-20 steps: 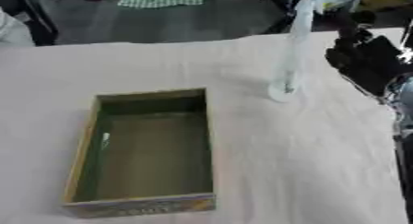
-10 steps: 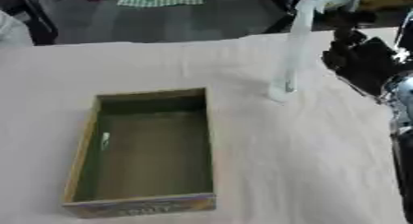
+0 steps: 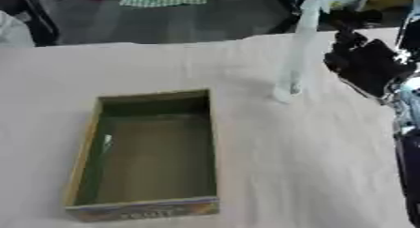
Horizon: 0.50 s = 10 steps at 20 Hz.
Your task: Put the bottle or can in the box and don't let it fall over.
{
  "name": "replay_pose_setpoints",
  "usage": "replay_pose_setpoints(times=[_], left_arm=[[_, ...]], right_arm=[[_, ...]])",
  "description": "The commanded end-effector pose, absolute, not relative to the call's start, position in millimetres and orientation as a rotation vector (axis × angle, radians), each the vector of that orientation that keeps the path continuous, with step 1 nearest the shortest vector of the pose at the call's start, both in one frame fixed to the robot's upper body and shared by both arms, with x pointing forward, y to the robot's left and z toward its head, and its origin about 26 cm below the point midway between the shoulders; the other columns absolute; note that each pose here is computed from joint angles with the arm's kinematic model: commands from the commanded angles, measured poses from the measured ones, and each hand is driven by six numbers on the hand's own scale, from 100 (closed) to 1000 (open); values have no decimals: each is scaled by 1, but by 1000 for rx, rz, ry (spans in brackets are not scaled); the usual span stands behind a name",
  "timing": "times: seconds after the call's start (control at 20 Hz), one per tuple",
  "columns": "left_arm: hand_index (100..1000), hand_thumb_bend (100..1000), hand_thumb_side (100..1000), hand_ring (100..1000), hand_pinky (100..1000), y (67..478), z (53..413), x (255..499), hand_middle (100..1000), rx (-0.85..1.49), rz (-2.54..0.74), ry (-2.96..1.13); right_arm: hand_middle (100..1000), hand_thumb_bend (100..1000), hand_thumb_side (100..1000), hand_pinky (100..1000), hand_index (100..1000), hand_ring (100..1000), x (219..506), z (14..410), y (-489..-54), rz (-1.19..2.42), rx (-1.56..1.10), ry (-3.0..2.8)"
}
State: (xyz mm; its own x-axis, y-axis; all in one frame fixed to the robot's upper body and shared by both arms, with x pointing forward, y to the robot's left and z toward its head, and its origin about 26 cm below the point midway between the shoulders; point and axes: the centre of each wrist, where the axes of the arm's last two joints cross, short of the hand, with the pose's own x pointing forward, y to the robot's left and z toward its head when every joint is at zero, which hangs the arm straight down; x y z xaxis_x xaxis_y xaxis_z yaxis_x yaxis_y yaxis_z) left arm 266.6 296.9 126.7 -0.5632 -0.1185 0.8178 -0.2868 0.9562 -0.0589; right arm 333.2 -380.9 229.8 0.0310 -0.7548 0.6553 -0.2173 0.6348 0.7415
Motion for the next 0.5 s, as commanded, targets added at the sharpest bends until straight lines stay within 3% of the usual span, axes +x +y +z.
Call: replay_pose_setpoints(times=[0.05, 0.5], left_arm=[[765, 776, 653, 1000, 823, 297, 135, 266, 984, 279, 210, -2203], [764, 777, 653, 1000, 824, 296, 136, 266, 984, 274, 210, -2204]], right_arm=[[265, 625, 1000, 100, 1000, 100, 334, 239, -381, -476, 857, -1534], [265, 627, 1000, 100, 1000, 100, 340, 241, -378, -458, 885, -1522]])
